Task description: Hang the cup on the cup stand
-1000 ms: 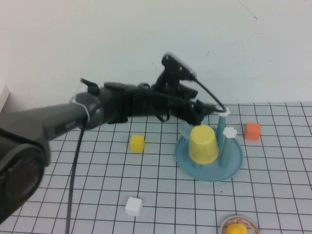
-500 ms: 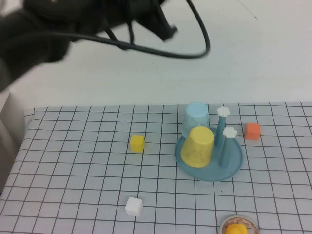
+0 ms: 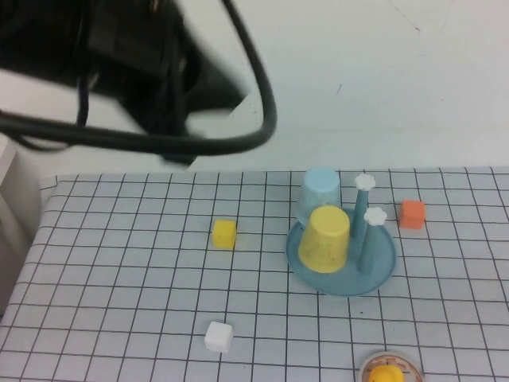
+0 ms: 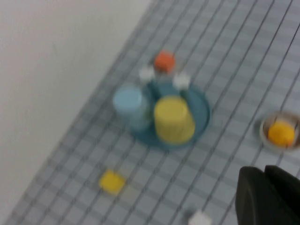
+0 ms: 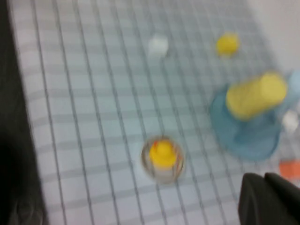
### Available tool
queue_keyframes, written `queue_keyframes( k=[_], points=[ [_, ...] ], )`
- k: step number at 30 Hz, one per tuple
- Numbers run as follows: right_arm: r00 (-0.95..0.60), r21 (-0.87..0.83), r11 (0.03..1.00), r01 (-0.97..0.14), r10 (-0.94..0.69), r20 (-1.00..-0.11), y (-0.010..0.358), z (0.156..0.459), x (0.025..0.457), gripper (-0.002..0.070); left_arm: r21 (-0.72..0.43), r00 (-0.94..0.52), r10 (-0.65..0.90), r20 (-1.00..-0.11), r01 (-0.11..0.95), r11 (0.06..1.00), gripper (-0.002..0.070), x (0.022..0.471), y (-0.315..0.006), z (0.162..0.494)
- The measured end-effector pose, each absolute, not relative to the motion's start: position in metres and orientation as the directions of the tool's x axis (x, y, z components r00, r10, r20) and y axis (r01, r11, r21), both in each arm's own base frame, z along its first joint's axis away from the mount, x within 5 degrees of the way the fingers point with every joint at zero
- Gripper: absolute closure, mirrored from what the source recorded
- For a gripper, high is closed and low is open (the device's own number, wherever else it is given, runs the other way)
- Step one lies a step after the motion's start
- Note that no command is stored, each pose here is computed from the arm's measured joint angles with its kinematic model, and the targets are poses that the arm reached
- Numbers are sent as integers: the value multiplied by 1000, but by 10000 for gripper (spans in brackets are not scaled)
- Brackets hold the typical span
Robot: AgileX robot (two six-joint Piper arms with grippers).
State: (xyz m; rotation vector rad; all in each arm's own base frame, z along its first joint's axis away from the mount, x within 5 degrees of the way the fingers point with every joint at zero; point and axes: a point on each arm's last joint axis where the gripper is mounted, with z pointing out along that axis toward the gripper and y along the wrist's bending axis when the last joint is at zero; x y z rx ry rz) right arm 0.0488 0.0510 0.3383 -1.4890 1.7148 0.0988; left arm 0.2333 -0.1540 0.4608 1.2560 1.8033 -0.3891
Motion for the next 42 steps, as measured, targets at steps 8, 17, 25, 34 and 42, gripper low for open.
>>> queue_keyframes(
  k=[8, 17, 25, 34, 42],
  points=[
    [-75, -481, 434, -762, -797, -600, 31, 329, 50, 678, 287, -486, 677, -553, 652, 702, 675, 215, -100, 434],
    [-88, -403, 561, -724, -653, -752, 23, 285, 35, 678, 313, -261, 503, -824, 529, 788, 675, 140, -65, 402],
    [-91, -347, 599, -722, -578, -811, 28, 265, 36, 678, 307, -167, 445, -880, 513, 801, 675, 109, -52, 311],
    [-88, -342, 603, -721, -570, -817, 28, 265, 36, 678, 303, -171, 447, -878, 523, 797, 675, 103, -50, 229],
    [-88, -342, 603, -721, -570, -817, 28, 265, 36, 678, 249, -325, 487, -811, 561, 790, 676, 84, -41, 167]
  ],
)
